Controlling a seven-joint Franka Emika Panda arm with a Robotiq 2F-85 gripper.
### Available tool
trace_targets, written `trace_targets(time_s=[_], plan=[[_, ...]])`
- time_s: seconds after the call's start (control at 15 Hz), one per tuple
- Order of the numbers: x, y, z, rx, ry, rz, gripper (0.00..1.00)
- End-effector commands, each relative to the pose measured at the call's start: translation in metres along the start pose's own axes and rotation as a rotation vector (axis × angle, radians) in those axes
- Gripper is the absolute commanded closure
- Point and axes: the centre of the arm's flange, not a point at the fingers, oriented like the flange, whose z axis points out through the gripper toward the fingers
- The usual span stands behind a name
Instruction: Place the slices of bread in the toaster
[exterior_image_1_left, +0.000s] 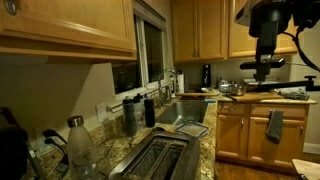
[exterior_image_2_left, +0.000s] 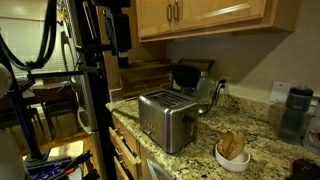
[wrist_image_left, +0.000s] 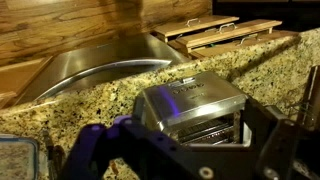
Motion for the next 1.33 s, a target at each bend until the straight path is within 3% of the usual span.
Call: trace_targets(time_s=[0.0, 0.53, 1.27], plan=[[0.0, 0.0, 0.0, 0.0, 0.0, 0.0, 0.0], [0.0, 0.0, 0.0, 0.0, 0.0, 0.0, 0.0], [0.035, 0.03, 0.005, -0.074, 0.139, 0.067, 0.0]])
